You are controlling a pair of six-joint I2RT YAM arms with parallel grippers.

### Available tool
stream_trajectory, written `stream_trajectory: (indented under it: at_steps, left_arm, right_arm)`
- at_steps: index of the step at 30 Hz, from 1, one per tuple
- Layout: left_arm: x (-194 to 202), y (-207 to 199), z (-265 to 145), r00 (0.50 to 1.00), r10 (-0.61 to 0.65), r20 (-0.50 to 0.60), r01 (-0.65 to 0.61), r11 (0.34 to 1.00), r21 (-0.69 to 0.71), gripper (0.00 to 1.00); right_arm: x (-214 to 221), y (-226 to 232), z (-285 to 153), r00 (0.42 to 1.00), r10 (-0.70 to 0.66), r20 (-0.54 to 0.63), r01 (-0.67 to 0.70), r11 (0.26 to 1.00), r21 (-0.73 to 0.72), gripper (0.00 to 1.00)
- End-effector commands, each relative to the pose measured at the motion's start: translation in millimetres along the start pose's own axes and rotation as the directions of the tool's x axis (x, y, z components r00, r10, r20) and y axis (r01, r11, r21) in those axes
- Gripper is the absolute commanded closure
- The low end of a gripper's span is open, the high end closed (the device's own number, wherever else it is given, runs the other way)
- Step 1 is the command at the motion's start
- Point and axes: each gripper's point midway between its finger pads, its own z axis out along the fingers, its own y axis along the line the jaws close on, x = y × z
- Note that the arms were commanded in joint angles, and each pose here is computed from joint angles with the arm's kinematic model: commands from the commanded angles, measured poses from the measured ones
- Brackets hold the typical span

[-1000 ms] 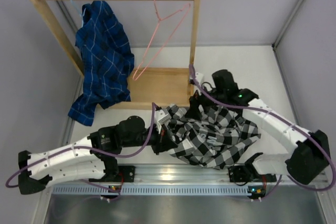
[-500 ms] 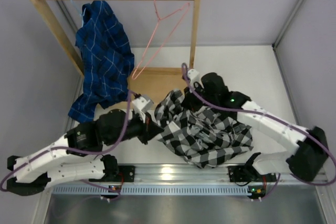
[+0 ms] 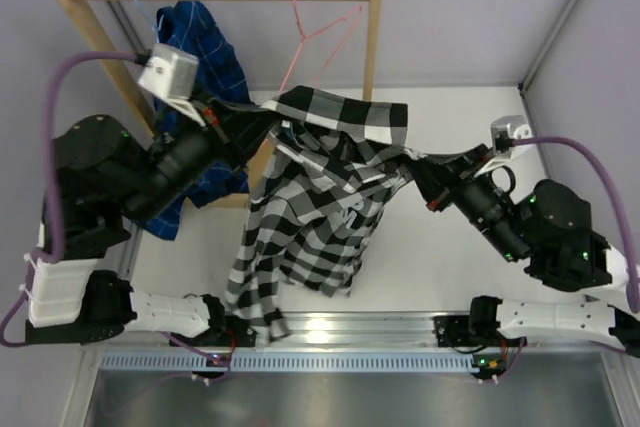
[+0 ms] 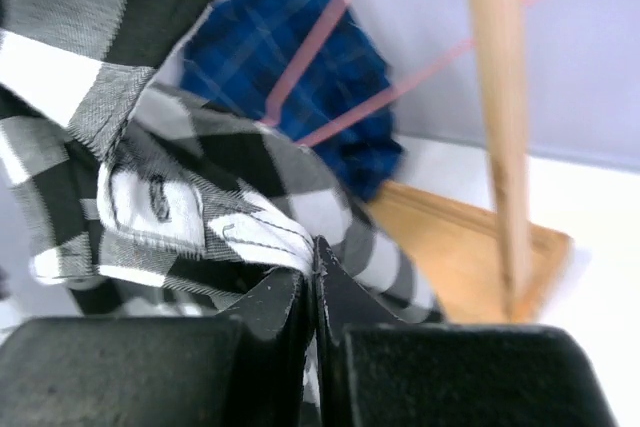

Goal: Place the shirt on the hanger

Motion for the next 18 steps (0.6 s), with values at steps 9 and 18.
stream_trajectory:
  at_steps: [9,18]
  left_arm:
    - [218.5,51.4,7.2,0.941,0.012,-0.339,-0.068,0.986,-0.155,1.0]
    - [326.3,52.4,-7.1,0.852,-0.019,-0.523,-0.037,0.995,-0.096,1.0]
  right_arm:
    - [193.2,-76.3,-30.7,0.935,-0.021,-0.354,0.126,0.953,0.275,0.73]
    - [171.9,-68.9,-67.4,0.907,-0.131,-0.399,0.168,0.984,0.059,0.31]
